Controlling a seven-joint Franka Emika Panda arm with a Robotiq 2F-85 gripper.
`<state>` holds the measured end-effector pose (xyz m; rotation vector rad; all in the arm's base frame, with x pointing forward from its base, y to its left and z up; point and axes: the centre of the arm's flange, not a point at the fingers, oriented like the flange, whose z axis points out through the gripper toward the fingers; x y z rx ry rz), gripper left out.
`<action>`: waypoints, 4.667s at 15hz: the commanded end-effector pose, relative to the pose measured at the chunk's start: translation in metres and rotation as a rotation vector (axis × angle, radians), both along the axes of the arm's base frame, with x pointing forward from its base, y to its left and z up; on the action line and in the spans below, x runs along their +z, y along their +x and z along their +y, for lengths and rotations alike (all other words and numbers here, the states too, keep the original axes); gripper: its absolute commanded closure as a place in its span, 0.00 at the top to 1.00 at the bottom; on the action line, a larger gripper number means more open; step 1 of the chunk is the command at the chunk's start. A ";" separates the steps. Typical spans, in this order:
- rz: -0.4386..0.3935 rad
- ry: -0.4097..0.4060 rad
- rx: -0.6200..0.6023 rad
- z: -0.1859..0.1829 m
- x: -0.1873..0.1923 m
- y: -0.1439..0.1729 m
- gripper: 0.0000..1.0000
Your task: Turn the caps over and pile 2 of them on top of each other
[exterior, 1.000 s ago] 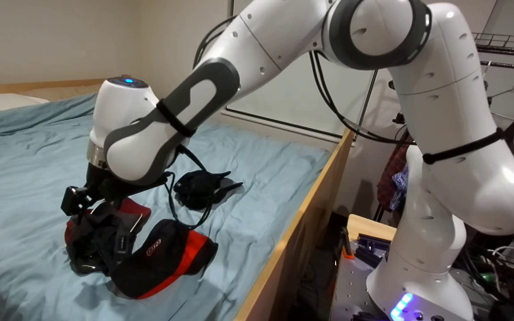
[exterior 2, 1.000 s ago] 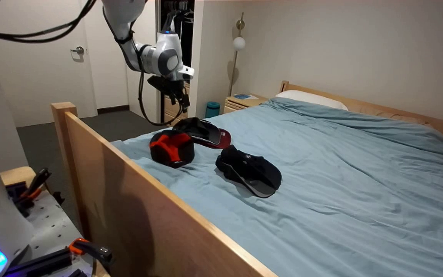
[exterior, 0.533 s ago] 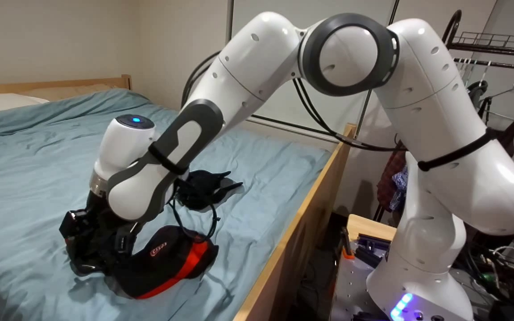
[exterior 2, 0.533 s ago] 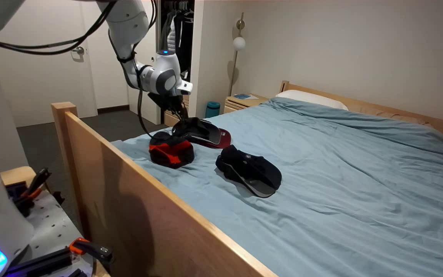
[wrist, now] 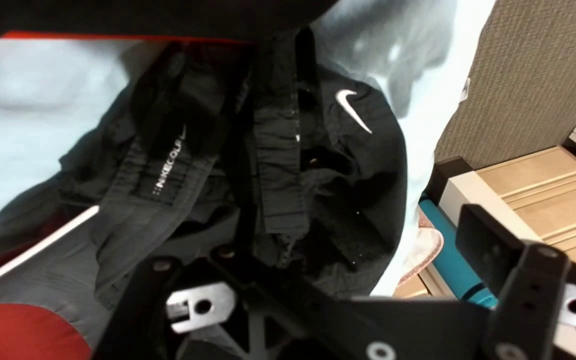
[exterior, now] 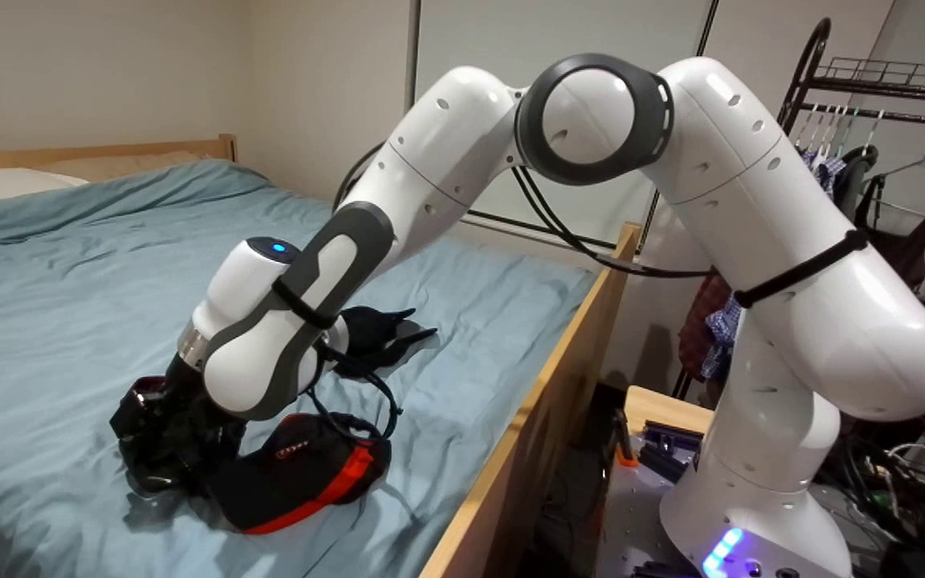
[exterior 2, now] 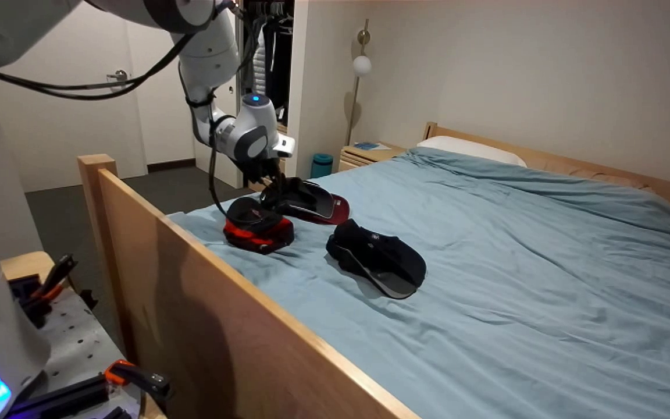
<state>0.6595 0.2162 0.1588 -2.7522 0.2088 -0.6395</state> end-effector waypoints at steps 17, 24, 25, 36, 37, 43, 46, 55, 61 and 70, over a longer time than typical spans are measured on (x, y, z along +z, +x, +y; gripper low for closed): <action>0.008 0.072 0.169 -0.015 -0.023 0.014 1.00; 0.014 0.069 0.212 -0.015 -0.031 0.014 0.68; 0.014 0.072 0.215 -0.015 -0.031 0.014 0.60; 0.023 0.115 0.232 -0.005 -0.002 0.016 0.02; 0.018 0.126 0.242 0.000 0.007 0.018 0.02; -0.076 0.169 0.444 0.073 0.113 0.034 0.05; -0.074 0.242 0.506 0.088 0.168 0.033 0.05; 0.168 0.385 0.673 0.095 0.247 -0.016 0.05; 0.511 0.500 0.662 0.085 0.206 -0.051 0.05; 0.687 0.527 0.451 0.027 0.178 -0.070 0.05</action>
